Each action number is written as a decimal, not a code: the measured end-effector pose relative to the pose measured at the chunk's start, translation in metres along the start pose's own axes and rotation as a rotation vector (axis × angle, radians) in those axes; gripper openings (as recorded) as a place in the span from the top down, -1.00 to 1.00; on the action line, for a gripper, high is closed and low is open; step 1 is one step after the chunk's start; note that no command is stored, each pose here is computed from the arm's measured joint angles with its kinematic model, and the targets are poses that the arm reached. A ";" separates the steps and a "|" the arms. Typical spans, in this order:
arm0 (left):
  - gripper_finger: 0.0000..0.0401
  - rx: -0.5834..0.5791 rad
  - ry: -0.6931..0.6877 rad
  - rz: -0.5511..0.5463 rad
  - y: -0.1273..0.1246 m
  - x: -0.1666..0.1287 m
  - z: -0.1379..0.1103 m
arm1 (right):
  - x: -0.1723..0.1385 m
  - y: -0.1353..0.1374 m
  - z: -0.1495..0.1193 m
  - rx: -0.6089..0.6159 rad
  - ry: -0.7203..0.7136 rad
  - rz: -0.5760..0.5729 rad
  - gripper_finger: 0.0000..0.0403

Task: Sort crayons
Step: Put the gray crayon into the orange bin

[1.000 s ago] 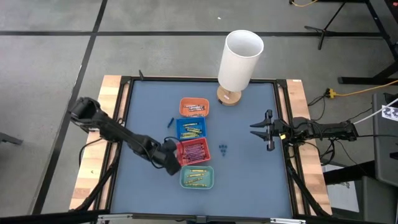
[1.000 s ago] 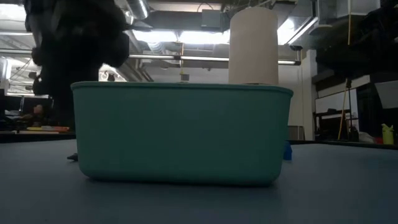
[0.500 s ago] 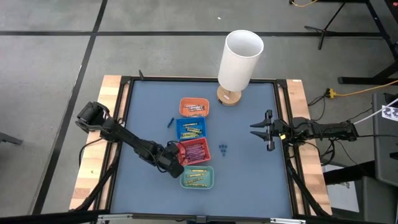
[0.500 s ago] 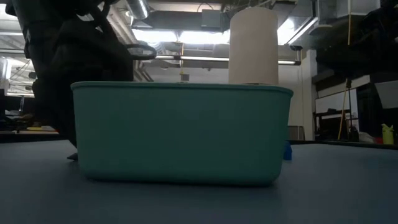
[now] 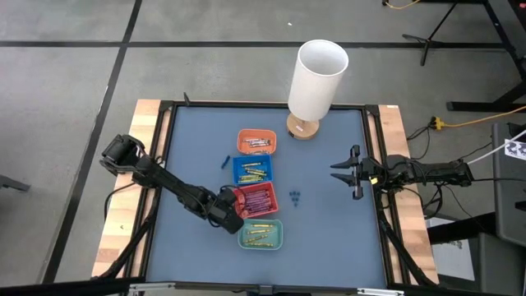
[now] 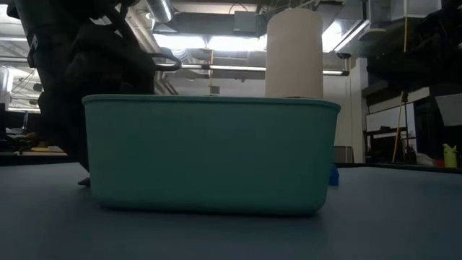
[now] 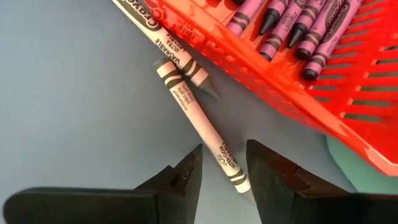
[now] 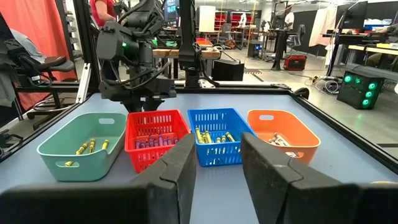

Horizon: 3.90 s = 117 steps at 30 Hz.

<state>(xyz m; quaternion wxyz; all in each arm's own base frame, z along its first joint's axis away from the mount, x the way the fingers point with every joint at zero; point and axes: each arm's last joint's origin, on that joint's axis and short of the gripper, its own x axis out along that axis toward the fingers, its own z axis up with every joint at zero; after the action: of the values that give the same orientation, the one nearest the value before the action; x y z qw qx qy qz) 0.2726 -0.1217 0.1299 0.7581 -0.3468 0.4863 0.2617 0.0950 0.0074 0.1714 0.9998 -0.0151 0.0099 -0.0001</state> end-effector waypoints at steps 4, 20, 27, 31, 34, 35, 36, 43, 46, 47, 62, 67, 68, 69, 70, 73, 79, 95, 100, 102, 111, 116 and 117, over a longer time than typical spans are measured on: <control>0.45 -0.021 0.004 0.014 0.001 0.000 0.000 | 0.000 0.000 0.000 0.000 0.000 0.000 0.38; 0.76 -0.036 0.019 0.033 0.004 0.000 -0.001 | 0.000 0.000 0.000 0.000 0.000 -0.001 0.38; 0.93 -0.036 0.036 0.032 0.004 0.000 -0.002 | 0.000 0.000 0.000 0.000 0.000 -0.001 0.38; 0.98 -0.034 0.053 0.042 0.005 0.000 -0.002 | 0.000 0.000 0.000 0.000 0.000 -0.001 0.38; 0.98 -0.034 0.062 0.036 0.005 -0.003 -0.002 | 0.000 0.000 0.000 0.000 0.000 0.000 0.38; 0.98 -0.034 0.067 0.035 0.005 -0.003 -0.002 | 0.000 0.000 0.000 0.000 0.000 0.000 0.38; 0.98 -0.030 0.069 0.031 0.005 -0.004 -0.002 | 0.000 0.000 0.000 0.000 0.000 0.000 0.38; 0.98 0.015 0.074 -0.017 0.004 -0.017 0.000 | 0.000 0.000 0.000 0.001 0.000 0.001 0.38; 0.98 0.019 0.065 -0.036 0.003 -0.022 0.002 | 0.000 0.000 0.000 0.001 0.000 0.001 0.38; 0.98 0.025 0.061 -0.045 0.003 -0.025 0.003 | 0.000 0.000 0.000 0.001 0.000 0.001 0.38; 0.98 0.196 -0.101 -0.165 0.009 -0.082 0.020 | 0.000 0.000 0.000 0.001 0.001 0.001 0.38; 0.98 0.285 -0.297 -0.096 0.014 -0.086 0.042 | 0.000 0.000 0.000 -0.002 0.000 0.000 0.38; 0.98 0.311 -0.328 -0.078 0.015 -0.086 0.048 | 0.000 0.000 0.000 -0.003 0.000 0.000 0.38; 0.98 0.337 -0.358 -0.056 0.017 -0.085 0.055 | 0.000 0.000 0.000 -0.003 0.000 0.000 0.38; 0.98 0.359 -0.384 -0.043 0.019 -0.084 0.062 | 0.000 0.000 0.000 -0.003 0.000 0.000 0.38; 0.98 0.411 -0.459 -0.015 0.024 -0.081 0.090 | 0.000 0.000 0.000 -0.003 0.000 0.000 0.38; 0.98 0.456 -0.591 0.012 0.046 -0.082 0.146 | 0.000 0.000 0.000 -0.003 0.000 0.000 0.38; 0.98 0.672 -0.529 0.163 0.090 -0.054 0.195 | 0.000 0.000 0.000 -0.003 0.000 -0.001 0.38; 0.98 0.681 -0.481 0.192 0.095 -0.039 0.197 | 0.000 0.000 0.000 -0.003 0.000 -0.001 0.38; 0.98 0.682 -0.466 0.198 0.096 -0.034 0.197 | 0.000 0.000 0.000 -0.003 0.000 -0.001 0.38; 0.69 0.676 -0.452 0.200 0.097 -0.029 0.197 | 0.000 0.000 0.000 -0.003 0.000 -0.001 0.38; 0.58 0.652 -0.454 0.194 0.096 -0.029 0.197 | 0.000 0.000 0.000 -0.003 -0.001 -0.001 0.38; 0.57 0.653 -0.454 0.193 0.096 -0.029 0.197 | 0.000 0.000 0.000 -0.003 0.000 0.000 0.38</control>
<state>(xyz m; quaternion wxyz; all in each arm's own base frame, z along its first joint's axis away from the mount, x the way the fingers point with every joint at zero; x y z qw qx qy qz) 0.3001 0.0897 0.1869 0.8885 0.0261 0.3944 0.2333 0.0950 0.0074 0.1713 0.9998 -0.0168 0.0098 -0.0002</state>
